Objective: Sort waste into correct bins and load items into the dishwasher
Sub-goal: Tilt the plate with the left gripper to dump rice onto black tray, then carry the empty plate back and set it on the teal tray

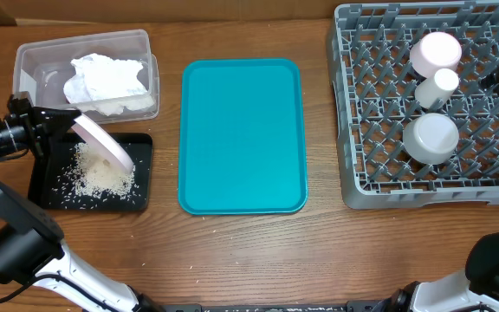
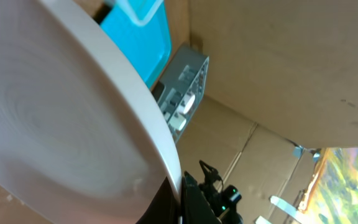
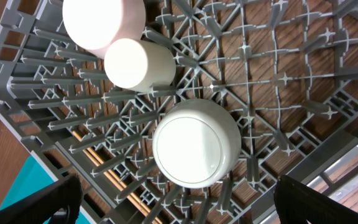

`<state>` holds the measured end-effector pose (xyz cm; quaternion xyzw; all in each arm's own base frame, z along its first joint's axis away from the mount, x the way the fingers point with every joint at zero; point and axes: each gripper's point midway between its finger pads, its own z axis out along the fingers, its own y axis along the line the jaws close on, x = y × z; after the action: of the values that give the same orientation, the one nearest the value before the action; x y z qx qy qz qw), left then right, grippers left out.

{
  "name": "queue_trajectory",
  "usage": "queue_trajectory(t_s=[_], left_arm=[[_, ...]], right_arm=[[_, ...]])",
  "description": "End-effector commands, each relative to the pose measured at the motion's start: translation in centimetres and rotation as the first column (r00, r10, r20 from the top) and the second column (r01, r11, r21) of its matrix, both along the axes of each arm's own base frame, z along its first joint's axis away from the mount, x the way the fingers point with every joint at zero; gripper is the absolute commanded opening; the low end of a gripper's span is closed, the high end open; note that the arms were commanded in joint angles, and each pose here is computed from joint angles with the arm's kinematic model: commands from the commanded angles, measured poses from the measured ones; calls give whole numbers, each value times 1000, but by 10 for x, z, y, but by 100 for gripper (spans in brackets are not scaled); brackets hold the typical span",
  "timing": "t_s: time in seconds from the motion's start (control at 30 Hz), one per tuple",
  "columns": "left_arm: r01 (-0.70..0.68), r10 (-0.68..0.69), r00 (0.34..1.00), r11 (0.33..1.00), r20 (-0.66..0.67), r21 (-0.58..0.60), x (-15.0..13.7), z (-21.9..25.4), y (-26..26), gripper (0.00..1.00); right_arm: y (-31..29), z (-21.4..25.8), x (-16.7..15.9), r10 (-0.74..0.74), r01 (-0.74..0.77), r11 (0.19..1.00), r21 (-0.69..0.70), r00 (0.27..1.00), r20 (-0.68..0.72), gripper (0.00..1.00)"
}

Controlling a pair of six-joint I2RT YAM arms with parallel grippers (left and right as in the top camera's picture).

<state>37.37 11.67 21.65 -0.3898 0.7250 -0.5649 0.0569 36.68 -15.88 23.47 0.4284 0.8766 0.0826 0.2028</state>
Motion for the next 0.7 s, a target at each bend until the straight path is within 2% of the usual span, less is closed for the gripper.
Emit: queue_trajectory(t_s=[0.0, 0.37, 0.53, 0.67], left_arm=[[-8, 9, 999, 1000, 31, -25, 0, 4, 2, 4], [21, -21, 999, 1000, 33, 9, -3, 4, -6, 4], [112, -115, 991, 992, 61, 51, 0, 19, -42, 4], [259, -262, 965, 958, 11, 124, -5, 23, -95, 4]], right_arm=[[0, 7, 0, -4, 4, 1000, -4, 1000, 22, 100], [0, 7, 0, -4, 4, 1000, -4, 1000, 22, 100], [0, 7, 0, -4, 4, 1000, -4, 1000, 22, 100], [0, 7, 0, -4, 4, 1000, -4, 1000, 22, 100]])
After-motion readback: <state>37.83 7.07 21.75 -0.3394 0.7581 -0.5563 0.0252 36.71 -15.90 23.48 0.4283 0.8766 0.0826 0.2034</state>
